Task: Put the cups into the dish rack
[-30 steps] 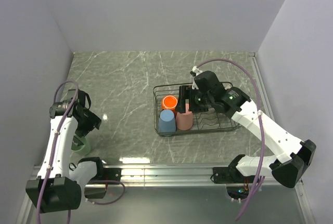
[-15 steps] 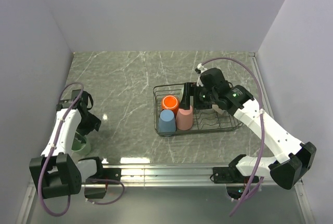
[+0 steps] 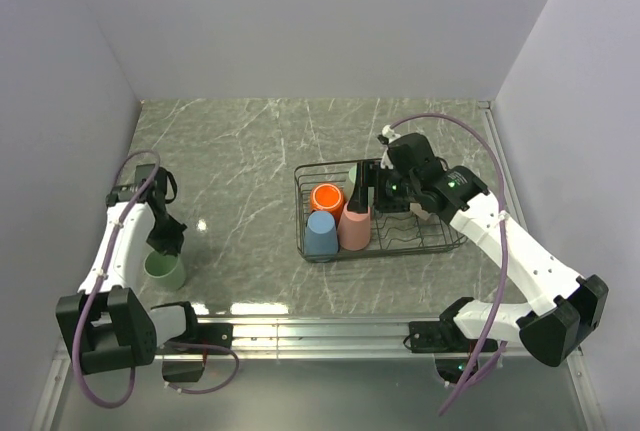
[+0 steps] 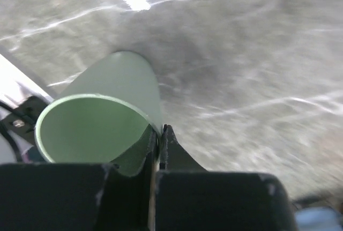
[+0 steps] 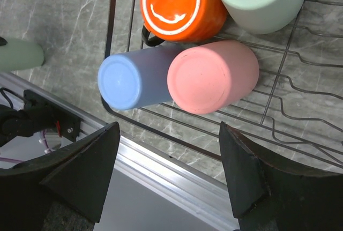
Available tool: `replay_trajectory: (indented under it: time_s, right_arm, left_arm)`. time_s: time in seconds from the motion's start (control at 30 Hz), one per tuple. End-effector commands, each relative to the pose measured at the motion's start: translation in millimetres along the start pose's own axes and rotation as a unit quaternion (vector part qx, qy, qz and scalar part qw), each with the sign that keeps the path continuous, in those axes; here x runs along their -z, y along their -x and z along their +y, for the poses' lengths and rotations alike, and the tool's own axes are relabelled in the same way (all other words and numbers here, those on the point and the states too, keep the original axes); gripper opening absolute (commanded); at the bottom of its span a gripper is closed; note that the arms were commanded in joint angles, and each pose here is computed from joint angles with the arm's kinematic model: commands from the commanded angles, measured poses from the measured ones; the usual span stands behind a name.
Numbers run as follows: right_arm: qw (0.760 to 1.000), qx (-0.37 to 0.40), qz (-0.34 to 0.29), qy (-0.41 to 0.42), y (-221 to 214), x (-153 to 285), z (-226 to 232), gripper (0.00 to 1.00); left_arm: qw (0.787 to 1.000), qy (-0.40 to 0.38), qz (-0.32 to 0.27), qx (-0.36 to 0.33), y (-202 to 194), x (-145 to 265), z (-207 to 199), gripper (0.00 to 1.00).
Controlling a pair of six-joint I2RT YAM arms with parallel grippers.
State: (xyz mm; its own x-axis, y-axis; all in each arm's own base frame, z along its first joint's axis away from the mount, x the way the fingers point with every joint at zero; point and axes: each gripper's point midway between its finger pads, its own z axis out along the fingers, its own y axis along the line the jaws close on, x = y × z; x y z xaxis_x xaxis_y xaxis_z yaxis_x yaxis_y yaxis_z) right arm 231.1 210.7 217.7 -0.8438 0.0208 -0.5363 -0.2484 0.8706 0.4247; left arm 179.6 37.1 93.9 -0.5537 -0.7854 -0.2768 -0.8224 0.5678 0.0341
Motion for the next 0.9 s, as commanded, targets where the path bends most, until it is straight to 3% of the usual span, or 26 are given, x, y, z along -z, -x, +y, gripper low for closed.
replay_trajectory:
  time_s: [0.0,0.2,0.3,0.4,0.53,0.57,0.6,0.67,0.7,0.73,0.8,0.87]
  right_arm:
    - [1.000,-0.004,-0.029,-0.002,16,11,1,0.81]
    - [0.999,-0.020,-0.047,-0.010,32,22,3,0.81]
    - [0.997,-0.029,-0.065,-0.007,48,33,4,0.81]
    - [0.994,-0.050,-0.074,0.064,63,42,20,0.81]
    - [0.967,-0.110,-0.075,0.216,78,54,41,0.82]
    - [0.953,-0.132,-0.055,0.265,76,62,55,0.83]
    - [0.944,-0.125,-0.073,0.297,86,66,64,0.83]
    - [0.930,-0.155,-0.064,0.326,88,69,72,0.83]
    - [0.924,-0.148,-0.077,0.345,95,75,78,0.83]
    - [0.917,-0.172,-0.070,0.352,94,73,79,0.83]
    - [0.907,-0.170,-0.085,0.375,101,81,86,0.83]
    - [0.898,-0.187,-0.076,0.391,98,83,94,0.83]
  left_arm:
    - [0.997,-0.073,-0.025,-0.004,25,28,-33,0.00]
    - [0.979,-0.198,-0.051,-0.006,56,96,-80,0.00]
    - [0.955,-0.291,-0.055,-0.009,63,138,-108,0.00]
    - [0.921,-0.386,-0.056,-0.008,66,180,-133,0.00]
    - [0.847,-0.529,-0.034,-0.034,54,248,-161,0.00]
    - [0.813,-0.579,-0.028,-0.056,47,275,-168,0.00]
    - [0.794,-0.606,-0.013,-0.054,42,290,-172,0.00]
    - [0.754,-0.652,0.016,-0.076,25,311,-177,0.00]
    - [0.721,-0.687,0.027,-0.085,18,333,-177,0.00]
    - [0.701,-0.705,0.040,-0.098,9,344,-178,0.00]
    - [0.665,-0.736,0.057,-0.110,-2,361,-176,0.00]
    - [0.649,-0.748,0.074,-0.119,-11,366,-176,0.00]
